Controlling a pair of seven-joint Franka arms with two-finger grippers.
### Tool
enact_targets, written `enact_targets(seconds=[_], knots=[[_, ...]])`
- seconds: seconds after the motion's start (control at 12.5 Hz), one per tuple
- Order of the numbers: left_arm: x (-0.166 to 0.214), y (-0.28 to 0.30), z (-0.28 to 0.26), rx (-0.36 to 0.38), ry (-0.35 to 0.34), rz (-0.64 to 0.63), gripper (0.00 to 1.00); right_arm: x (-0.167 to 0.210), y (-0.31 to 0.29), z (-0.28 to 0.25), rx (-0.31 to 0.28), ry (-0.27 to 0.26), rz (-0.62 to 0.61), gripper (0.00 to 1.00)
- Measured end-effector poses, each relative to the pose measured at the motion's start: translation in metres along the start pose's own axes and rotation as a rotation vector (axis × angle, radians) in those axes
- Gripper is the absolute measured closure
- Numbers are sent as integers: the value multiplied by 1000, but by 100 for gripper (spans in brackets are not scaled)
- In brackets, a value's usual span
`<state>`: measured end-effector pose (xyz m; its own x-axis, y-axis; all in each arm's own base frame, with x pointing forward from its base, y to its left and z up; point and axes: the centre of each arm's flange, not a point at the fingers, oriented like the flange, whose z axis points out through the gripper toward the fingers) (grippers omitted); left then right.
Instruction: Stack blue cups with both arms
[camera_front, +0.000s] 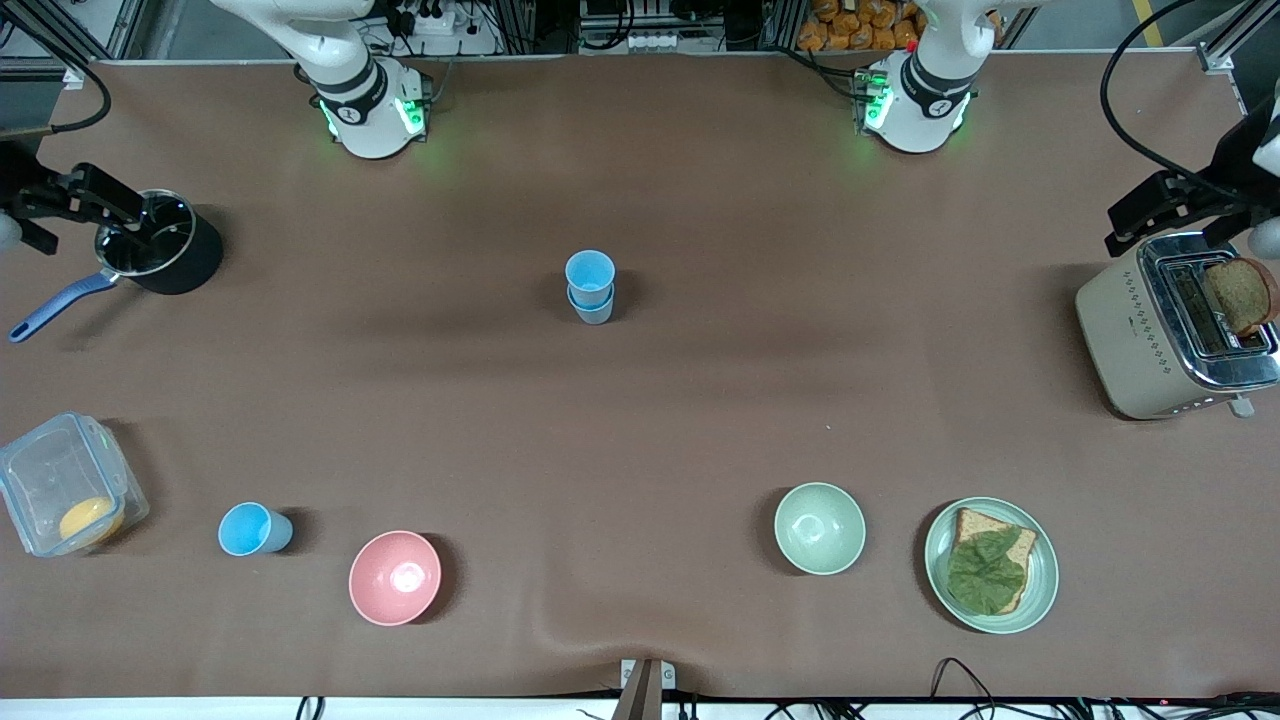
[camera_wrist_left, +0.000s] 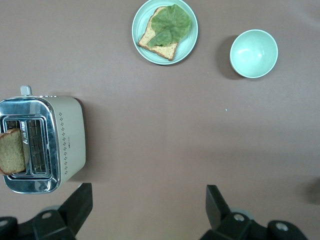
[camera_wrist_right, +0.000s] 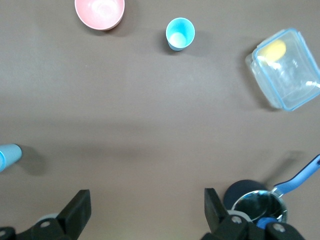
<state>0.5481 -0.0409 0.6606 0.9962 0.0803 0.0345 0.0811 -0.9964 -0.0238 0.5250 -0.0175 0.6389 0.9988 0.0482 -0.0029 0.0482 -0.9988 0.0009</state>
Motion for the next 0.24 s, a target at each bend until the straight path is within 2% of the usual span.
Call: enact_targets(seconds=[0.24], knots=[[8,-6,12,1,-22,38,0,-1,-2,4,11,-23,48,0]])
